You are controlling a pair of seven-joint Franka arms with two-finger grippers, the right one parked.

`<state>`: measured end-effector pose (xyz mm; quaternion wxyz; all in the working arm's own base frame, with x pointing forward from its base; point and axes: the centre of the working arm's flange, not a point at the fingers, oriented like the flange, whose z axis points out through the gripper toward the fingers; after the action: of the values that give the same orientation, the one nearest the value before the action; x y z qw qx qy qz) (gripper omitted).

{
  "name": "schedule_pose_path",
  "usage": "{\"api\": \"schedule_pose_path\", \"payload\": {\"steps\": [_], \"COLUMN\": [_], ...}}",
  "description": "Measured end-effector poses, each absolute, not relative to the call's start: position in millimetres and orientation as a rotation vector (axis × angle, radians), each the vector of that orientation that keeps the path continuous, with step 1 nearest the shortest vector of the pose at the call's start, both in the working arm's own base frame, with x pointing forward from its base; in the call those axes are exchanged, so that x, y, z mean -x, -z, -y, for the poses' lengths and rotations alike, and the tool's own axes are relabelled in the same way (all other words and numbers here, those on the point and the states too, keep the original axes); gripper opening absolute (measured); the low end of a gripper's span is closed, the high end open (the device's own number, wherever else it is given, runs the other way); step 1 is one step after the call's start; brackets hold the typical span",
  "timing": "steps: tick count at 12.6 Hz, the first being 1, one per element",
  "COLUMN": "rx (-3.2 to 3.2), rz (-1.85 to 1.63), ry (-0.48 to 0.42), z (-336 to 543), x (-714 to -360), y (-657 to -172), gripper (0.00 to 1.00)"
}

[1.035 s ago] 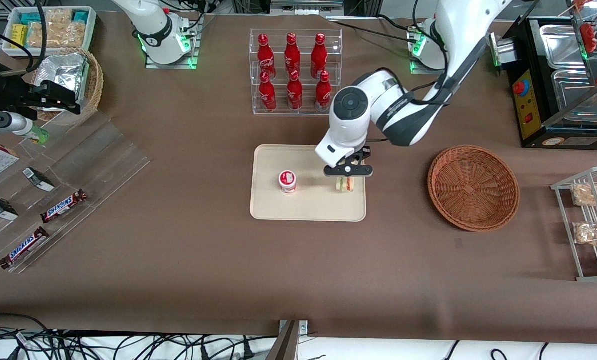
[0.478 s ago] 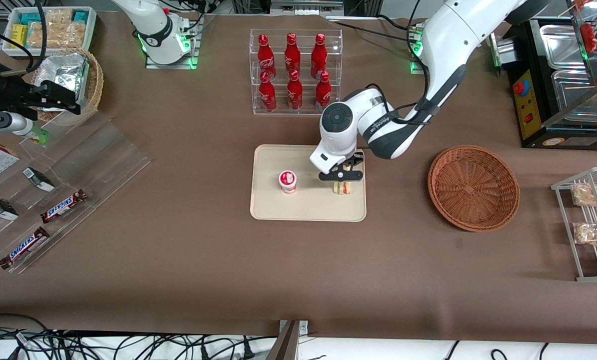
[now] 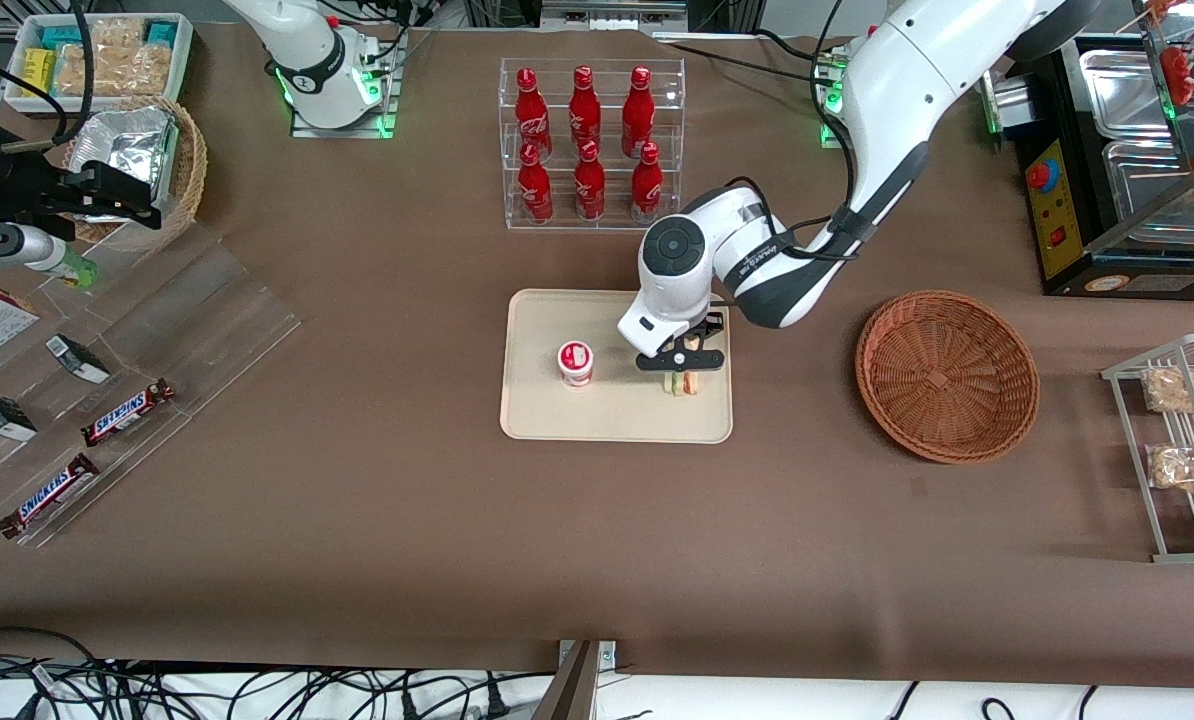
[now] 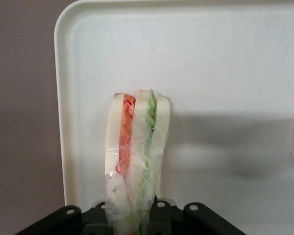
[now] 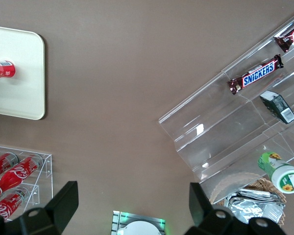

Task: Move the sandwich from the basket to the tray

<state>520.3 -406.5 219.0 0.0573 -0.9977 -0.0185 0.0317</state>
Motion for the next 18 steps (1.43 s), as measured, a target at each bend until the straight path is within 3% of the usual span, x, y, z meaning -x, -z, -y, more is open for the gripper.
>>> {"api": "schedule_pose_path", "payload": {"steps": [1,2,9,14,18], "rx": [3.025,3.025,2.974,2.912,2.899], "rz": [0.058,0.058,0.18,0.429,0.614], "ry": [-0.095,-0.093,-0.043,0.08,0.106], "z": [406.4,406.3,394.0,322.9,270.1], "x": [-520.8,-521.4,-542.9,-603.9,-620.8], "y": [-219.1,-219.5,-247.8,-348.2,-410.2], "gripper": [0.18,0.26,1.0,1.0,1.0]}}
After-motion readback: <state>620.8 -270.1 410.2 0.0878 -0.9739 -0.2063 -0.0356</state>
